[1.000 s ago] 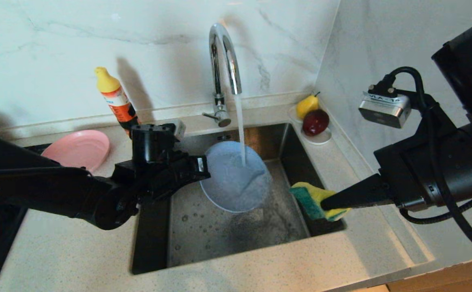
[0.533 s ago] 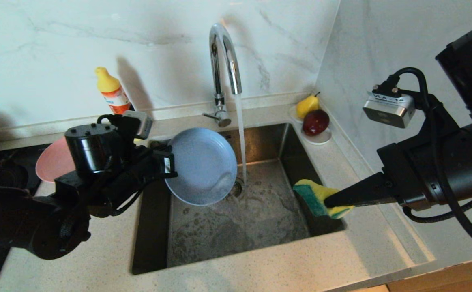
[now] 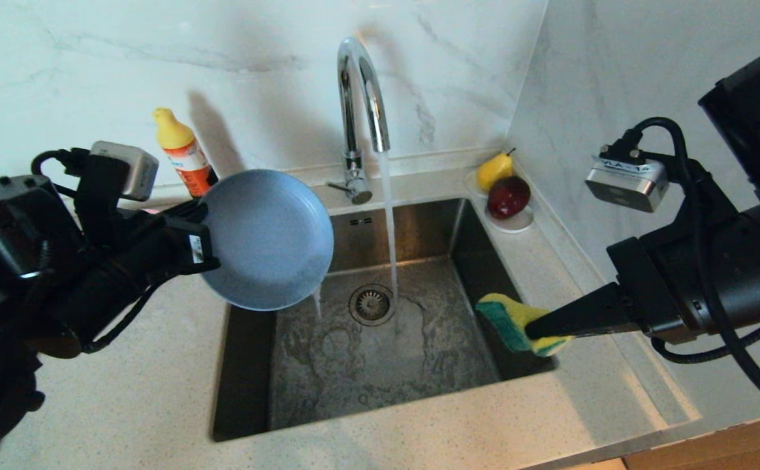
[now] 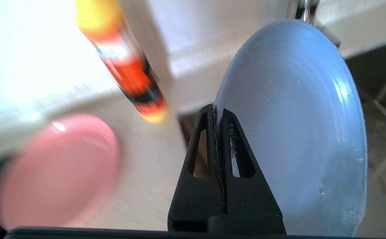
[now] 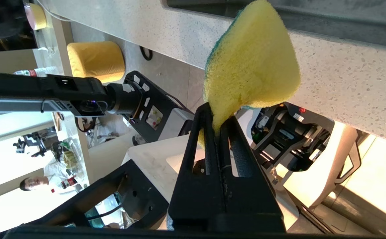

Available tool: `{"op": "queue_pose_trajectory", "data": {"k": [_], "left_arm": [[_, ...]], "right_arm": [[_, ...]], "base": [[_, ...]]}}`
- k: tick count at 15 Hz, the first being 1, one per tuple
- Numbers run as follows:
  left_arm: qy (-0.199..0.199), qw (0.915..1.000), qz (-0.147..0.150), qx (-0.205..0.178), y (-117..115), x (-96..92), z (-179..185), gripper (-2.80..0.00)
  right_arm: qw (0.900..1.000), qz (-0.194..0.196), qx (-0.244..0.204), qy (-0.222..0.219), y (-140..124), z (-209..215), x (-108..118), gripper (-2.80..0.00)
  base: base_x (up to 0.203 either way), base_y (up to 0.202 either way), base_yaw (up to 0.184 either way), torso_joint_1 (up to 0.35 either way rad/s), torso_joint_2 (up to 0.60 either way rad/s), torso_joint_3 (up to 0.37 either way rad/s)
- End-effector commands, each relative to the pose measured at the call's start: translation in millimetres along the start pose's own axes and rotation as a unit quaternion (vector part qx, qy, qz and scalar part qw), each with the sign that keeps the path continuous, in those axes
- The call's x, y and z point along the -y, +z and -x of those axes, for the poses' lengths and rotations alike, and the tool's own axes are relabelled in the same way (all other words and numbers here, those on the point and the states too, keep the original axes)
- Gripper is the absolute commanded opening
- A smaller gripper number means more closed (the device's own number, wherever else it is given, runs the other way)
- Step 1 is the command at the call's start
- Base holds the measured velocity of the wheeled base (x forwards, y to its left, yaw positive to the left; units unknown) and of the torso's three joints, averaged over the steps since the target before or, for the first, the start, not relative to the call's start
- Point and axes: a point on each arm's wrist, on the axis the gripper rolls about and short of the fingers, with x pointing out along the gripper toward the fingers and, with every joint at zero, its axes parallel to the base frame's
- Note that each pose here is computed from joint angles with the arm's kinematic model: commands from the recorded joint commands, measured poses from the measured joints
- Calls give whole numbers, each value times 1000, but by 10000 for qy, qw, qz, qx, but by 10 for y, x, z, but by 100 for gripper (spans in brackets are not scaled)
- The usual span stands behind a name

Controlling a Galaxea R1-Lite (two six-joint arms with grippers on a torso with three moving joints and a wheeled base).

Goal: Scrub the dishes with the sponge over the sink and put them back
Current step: Rinse the plate, then place the plate on the table

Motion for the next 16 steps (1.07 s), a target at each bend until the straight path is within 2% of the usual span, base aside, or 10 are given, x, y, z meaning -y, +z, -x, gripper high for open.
{"op": "queue_pose_trajectory", "data": {"k": [1, 5, 9, 11, 12, 14, 16], "left_arm": [[121, 9988, -175, 437, 225, -103, 187, -280], [58, 9958, -579, 705, 339, -146, 318, -280], [9, 9961, -619, 635, 296, -143, 353, -280], [-12, 9971, -595, 467, 235, -140, 340, -280], [13, 9980, -548, 302, 182, -164, 320, -280], [37, 9996, -76, -257, 64, -218, 274, -280], [133, 9945, 358, -978, 8, -311, 236, -280]], "right_arm": [[10000, -44, -45, -25, 10, -30, 15, -280], [10000, -63, -18, -41, 10, -13, 28, -280], [9999, -83, -57, -61, 1, -31, 41, -280], [9998, -108, -105, -86, -15, -49, 59, -280], [9998, -115, -129, -98, -29, -53, 68, -280], [9998, -114, -126, -106, -42, -46, 72, -280], [9998, -150, -87, -141, -25, -36, 96, -280]], "base": [[0, 0, 0, 0, 0, 0], [0, 0, 0, 0, 0, 0], [0, 0, 0, 0, 0, 0], [0, 0, 0, 0, 0, 0], [0, 0, 0, 0, 0, 0], [0, 0, 0, 0, 0, 0], [0, 0, 0, 0, 0, 0]]}}
